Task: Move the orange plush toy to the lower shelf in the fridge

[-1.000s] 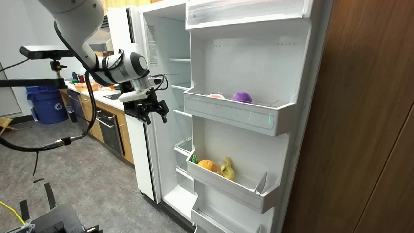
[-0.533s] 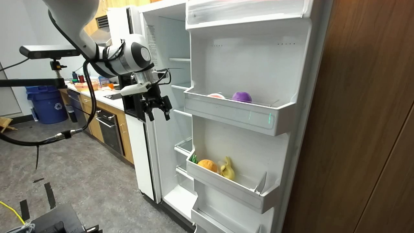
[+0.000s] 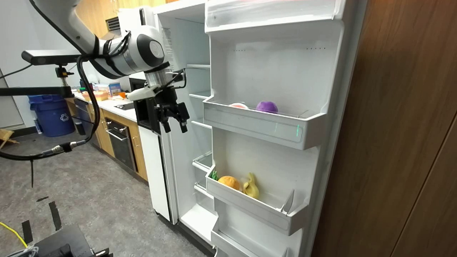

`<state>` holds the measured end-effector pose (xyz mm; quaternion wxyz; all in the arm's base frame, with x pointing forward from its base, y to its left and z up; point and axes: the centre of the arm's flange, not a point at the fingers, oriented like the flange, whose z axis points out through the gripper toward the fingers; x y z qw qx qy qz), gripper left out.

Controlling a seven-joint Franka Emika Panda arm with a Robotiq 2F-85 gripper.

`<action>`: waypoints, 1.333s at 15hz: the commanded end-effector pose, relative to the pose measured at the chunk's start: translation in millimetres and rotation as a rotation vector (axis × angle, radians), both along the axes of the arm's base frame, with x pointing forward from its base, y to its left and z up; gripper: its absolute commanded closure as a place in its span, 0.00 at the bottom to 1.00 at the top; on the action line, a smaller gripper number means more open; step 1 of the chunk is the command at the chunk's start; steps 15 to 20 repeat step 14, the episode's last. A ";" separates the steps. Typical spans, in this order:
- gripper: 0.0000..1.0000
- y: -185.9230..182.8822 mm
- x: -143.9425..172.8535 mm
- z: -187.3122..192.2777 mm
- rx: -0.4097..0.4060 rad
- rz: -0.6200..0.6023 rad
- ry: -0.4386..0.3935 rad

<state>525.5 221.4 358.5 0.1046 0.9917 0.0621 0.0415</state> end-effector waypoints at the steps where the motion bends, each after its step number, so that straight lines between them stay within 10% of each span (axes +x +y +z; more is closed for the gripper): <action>1: 0.00 -25.3 -42.2 7.3 -0.003 -0.063 -0.012; 20: 0.00 -71.9 -50.4 -8.5 -0.017 -0.214 0.031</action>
